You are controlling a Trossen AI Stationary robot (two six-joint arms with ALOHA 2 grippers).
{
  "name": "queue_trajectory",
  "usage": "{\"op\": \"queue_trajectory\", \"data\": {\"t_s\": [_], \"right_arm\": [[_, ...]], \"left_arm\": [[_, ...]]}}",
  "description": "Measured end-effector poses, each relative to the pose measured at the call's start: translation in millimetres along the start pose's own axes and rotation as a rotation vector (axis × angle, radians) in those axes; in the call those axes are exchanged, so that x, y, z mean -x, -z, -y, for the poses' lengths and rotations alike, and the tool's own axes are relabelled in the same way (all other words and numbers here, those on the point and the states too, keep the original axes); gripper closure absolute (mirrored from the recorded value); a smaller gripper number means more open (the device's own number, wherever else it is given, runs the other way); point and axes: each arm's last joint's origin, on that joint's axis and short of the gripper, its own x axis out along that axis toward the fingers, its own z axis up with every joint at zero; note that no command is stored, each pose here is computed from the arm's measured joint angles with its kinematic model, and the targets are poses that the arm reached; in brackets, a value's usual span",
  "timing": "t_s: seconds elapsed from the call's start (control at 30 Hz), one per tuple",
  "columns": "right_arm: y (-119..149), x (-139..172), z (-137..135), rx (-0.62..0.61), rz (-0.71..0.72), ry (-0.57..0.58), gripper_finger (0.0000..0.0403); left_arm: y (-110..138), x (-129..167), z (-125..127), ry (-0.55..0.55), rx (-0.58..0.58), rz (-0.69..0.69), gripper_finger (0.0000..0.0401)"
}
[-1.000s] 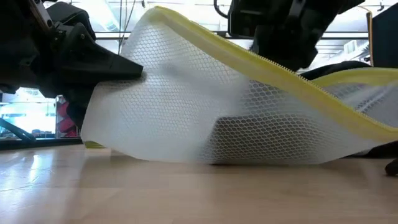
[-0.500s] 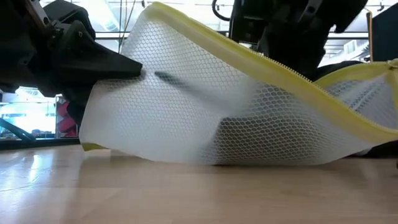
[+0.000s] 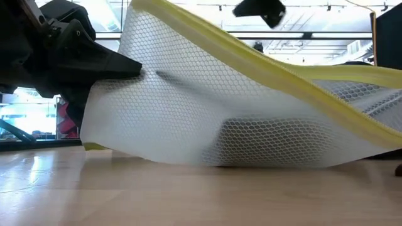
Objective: Unpack backpack
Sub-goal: Put the white game card into the white zip bag
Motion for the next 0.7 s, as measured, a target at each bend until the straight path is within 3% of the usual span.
{"op": "queue_trajectory", "data": {"t_s": [0.1,0.3,0.43,0.7], "right_arm": [[-12,-3,28,0.048,0.060,0.111,0.0246],[-26,-29,125,-0.001,0.028,0.044,0.0255],[-50,-40,187,-0.011,0.002,0.037,0.0256],[-87,-86,269,0.031,-0.226,0.086,0.0245]], "left_arm": [[0,0,0,0.005,-0.001,-0.005,0.0401],[1,0,0,0.010,-0.003,-0.011,0.0401],[1,0,1,0.031,-0.005,-0.027,0.0401],[3,0,0,0.047,-0.015,-0.050,0.0401]]}}
